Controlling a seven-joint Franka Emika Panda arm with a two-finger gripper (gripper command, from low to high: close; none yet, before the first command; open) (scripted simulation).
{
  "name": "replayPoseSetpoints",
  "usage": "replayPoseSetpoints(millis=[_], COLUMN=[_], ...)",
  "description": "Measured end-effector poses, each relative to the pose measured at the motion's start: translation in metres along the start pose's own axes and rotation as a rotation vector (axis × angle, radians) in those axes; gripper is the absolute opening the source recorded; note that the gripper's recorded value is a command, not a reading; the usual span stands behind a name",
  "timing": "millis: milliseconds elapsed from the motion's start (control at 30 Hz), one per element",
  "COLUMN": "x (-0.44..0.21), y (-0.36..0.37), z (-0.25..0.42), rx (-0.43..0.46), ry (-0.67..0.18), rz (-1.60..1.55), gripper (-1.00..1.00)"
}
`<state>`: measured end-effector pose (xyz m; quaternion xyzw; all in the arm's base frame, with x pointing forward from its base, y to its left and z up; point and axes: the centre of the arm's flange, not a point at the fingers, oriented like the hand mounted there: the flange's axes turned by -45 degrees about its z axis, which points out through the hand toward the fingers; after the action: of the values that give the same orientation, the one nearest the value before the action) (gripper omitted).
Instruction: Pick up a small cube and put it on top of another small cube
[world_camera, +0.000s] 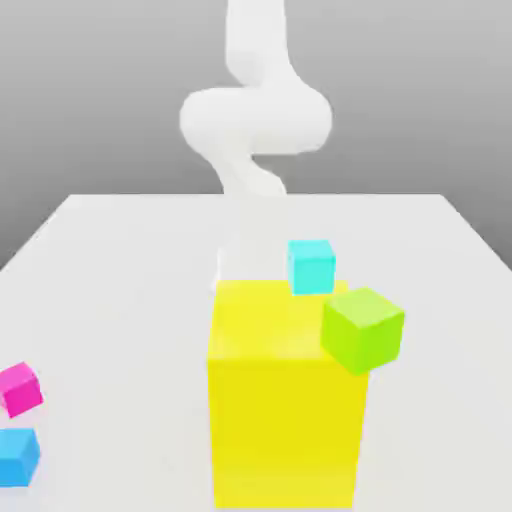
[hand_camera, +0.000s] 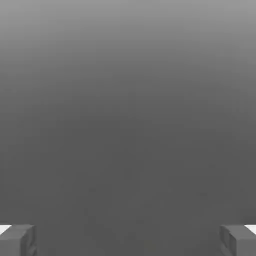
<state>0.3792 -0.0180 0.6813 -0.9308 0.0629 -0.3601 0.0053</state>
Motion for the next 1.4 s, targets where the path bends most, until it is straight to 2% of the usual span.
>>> replayPoseSetpoints(millis=[233,467,667,933,1100,1133,1400], x=[-0.004,-0.045,-0.111,-0.230,-0.287,-0.293,-0.285], y=[0.063,0.141,0.222,0.293,0.306,0.306,0.306], z=[0.124,0.235,0.314,0.399,0.449,0.455,0.447], rx=[-0.121,-0.249,-0.376,-0.533,-0.560,-0.561,-0.561], ry=[-0.161,-0.301,-0.407,-0.547,-0.566,-0.567,-0.565], rz=[0.310,0.625,0.918,1.270,1.326,1.327,1.328], gripper=[0.00,0.00,0.00,0.00,0.00,-1.00,-1.00])
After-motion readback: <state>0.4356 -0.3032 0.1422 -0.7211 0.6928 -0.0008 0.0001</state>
